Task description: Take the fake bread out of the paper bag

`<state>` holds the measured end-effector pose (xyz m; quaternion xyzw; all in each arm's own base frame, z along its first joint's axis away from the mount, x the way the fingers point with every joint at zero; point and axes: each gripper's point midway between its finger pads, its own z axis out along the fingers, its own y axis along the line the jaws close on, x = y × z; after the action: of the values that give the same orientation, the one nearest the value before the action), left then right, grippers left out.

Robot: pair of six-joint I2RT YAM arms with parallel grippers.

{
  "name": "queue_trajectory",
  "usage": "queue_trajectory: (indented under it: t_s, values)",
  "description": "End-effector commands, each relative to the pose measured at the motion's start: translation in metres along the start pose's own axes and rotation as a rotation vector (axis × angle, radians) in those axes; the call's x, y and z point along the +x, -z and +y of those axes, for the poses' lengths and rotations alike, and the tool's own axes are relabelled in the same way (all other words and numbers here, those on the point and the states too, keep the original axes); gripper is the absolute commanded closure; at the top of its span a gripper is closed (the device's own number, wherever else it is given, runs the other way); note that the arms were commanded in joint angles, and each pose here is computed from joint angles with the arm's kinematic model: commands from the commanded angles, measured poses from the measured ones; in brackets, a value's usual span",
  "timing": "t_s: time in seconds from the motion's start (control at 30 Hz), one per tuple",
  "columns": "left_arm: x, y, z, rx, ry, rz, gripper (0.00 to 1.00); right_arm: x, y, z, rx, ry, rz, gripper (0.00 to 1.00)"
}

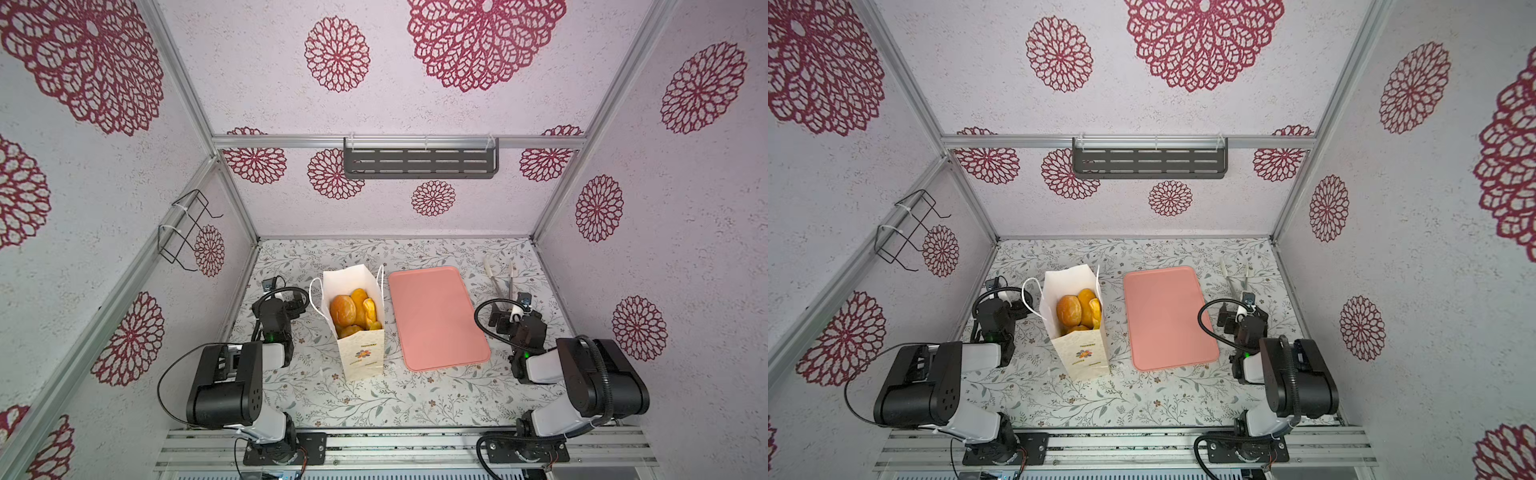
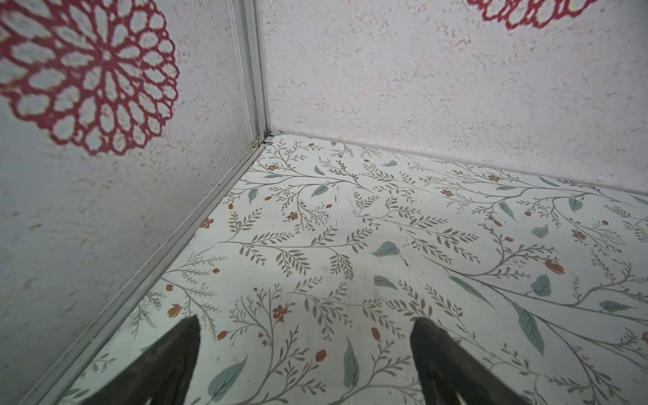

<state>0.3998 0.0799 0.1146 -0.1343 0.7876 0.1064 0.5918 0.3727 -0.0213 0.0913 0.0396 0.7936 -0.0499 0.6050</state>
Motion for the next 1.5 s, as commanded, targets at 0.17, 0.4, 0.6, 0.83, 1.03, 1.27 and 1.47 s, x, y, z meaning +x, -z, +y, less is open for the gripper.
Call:
queue_trajectory:
  t_s: [0.17,0.4,0.6,0.83,1.03,1.27,1.47]
  values:
    - [-0.005,-0.001,0.001,0.015,0.008,-0.005,0.03,-0.022,-0.001,0.002,-0.004,-0.021,-0.069,0.01]
    - [-0.004,-0.001,0.001,0.027,0.021,0.001,0.03,-0.023,-0.002,0.001,-0.007,-0.031,-0.068,0.01]
    - [-0.005,-0.001,0.001,0.027,0.024,0.000,0.03,-0.023,-0.001,0.001,-0.011,-0.034,-0.071,0.01]
    - [-0.005,-0.001,0.001,0.024,0.018,-0.001,0.03,-0.022,-0.001,0.001,-0.010,-0.034,-0.069,0.01]
    - [-0.029,0.009,0.006,-0.039,0.014,0.001,0.03,-0.037,0.012,-0.015,0.110,-0.041,-0.092,0.01]
    - [-0.084,0.071,0.056,-0.277,0.200,-0.055,0.03,-0.094,0.018,-0.030,0.146,-0.323,0.037,0.01]
    - [-0.097,0.134,0.085,-0.383,0.332,0.036,0.03,-0.091,0.014,-0.039,0.126,-0.375,0.247,0.01]
